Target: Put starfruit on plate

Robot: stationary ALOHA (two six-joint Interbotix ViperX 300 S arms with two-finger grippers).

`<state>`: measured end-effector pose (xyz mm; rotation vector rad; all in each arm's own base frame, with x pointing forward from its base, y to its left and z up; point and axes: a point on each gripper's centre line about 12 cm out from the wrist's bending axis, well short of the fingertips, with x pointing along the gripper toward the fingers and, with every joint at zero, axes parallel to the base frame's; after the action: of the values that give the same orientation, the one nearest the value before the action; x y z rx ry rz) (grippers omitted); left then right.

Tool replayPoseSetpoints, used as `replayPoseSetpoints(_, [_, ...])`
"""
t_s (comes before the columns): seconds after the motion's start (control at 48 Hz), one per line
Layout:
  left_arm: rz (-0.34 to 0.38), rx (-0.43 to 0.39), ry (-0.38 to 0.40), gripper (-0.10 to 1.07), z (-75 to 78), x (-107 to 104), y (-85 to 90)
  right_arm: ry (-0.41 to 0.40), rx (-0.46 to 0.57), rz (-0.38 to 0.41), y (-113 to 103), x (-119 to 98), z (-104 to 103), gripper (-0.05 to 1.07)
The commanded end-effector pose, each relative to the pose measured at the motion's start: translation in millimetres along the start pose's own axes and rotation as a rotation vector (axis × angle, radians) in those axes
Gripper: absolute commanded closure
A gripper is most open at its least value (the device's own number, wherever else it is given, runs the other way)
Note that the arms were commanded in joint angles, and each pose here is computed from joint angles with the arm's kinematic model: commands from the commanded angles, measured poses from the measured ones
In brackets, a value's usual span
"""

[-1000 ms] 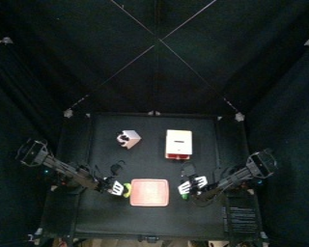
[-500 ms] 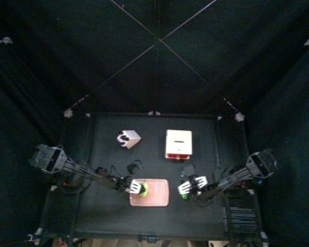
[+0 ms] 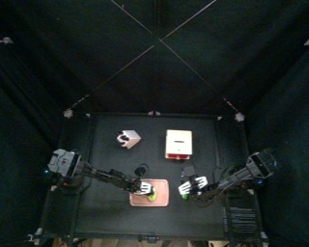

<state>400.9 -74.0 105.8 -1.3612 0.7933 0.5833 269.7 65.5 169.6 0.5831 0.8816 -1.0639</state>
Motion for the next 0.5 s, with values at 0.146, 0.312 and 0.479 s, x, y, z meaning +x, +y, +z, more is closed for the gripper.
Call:
replayPoseSetpoints(0.146, [-0.032,0.06,-0.013,0.29,3.4,-12.6,-8.5,0.0,0.02,0.026,0.8,-6.8,5.6,0.13])
replayPoseSetpoints(0.312, [-0.018,0.067,-0.023,0.2,4.9,-19.0,-6.0,0.001,0.021,0.024,1.2,-6.2,5.5,0.13])
replayPoseSetpoints(0.479, [-0.012,0.065,-0.023,0.08,5.4,-18.9,-2.3,-0.001,0.021,0.024,1.3,-6.2,5.7,0.13])
